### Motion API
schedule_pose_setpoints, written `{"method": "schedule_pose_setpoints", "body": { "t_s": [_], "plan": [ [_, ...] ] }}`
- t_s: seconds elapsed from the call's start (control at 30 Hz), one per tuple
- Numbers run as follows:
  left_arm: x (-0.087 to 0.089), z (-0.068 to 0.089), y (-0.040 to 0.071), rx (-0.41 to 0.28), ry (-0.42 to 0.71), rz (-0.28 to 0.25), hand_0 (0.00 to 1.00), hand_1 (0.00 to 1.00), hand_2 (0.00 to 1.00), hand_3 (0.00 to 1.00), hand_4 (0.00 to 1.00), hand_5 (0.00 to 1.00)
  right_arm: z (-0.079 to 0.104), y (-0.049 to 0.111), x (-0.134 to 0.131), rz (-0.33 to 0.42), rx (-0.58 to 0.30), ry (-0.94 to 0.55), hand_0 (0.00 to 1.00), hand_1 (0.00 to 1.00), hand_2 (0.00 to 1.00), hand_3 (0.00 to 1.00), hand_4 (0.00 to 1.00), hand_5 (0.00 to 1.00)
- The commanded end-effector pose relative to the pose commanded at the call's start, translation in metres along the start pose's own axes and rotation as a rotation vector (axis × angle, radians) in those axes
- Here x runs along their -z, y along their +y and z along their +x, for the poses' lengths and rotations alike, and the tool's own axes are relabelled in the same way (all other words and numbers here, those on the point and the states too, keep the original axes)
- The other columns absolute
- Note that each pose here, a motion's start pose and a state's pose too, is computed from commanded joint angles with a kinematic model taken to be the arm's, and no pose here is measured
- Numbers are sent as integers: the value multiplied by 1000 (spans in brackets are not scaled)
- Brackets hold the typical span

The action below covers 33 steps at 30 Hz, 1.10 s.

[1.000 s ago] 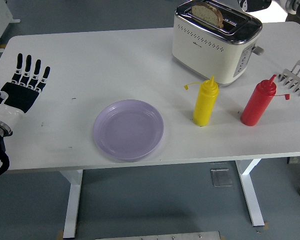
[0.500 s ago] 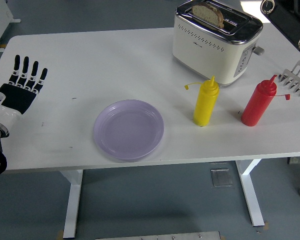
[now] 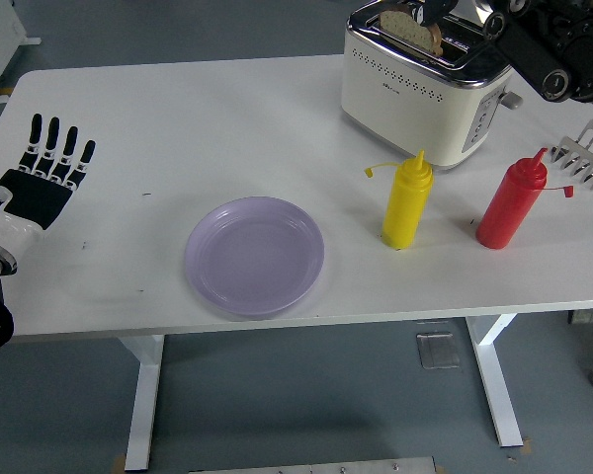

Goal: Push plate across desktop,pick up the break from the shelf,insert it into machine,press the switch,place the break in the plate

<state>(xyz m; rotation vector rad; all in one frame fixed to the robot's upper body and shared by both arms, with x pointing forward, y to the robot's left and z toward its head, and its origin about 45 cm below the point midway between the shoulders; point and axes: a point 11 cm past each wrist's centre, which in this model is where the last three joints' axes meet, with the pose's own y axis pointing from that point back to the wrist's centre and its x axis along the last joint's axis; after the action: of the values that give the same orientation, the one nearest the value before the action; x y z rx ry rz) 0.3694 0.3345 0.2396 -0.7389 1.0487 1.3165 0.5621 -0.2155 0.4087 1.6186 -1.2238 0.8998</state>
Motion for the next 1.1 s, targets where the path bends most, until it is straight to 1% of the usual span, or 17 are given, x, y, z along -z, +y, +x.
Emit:
{"method": "schedule_pose_setpoints", "body": {
  "t_s": [0.17,0.2,0.37,0.4,0.57,0.6,0.77,0.8,0.97,1.0,1.1],
  "plan": [
    [1,1,0,-2,-2,3,799,724,672,685,773,998,0,-1,-2,-11,-6,-18,675,691,729,741,723,202],
    [1,1,0,-3,-2,3,798,724,672,686,774,998,-1,-2,-2,-12,-4,-21,623,688,750,758,747,248],
    [1,1,0,-5,-4,4,798,724,672,686,774,998,-4,-3,1,-13,-1,-36,623,688,750,758,747,248],
    [1,2,0,-5,-4,4,799,723,672,686,775,998,-4,-3,1,-13,-2,-39,591,681,747,759,755,272],
    [2,2,0,-7,-7,6,799,723,672,686,775,998,-8,-5,3,-19,-12,-52,591,681,747,759,755,272],
    [2,2,0,-8,-8,7,799,724,672,686,775,998,-9,-5,3,-21,-15,-53,573,676,739,752,755,291],
    [3,3,0,-9,-10,11,799,724,672,686,775,998,-19,-9,2,-39,-34,-44,573,676,739,752,755,291],
    [3,3,0,-9,-10,11,798,723,671,686,771,998,-21,-9,1,-44,-38,-42,510,639,694,727,746,316],
    [4,3,0,-9,-12,12,798,723,671,686,771,998,-31,-12,-2,-66,-50,-30,510,639,694,727,746,316],
    [4,3,0,-9,-12,13,797,723,671,685,769,998,-33,-12,-2,-70,-51,-28,489,626,683,722,740,340],
    [5,2,0,-9,-13,15,797,723,671,685,769,998,-36,-13,-6,-83,-54,-26,489,626,683,722,740,340]
  ]
}}
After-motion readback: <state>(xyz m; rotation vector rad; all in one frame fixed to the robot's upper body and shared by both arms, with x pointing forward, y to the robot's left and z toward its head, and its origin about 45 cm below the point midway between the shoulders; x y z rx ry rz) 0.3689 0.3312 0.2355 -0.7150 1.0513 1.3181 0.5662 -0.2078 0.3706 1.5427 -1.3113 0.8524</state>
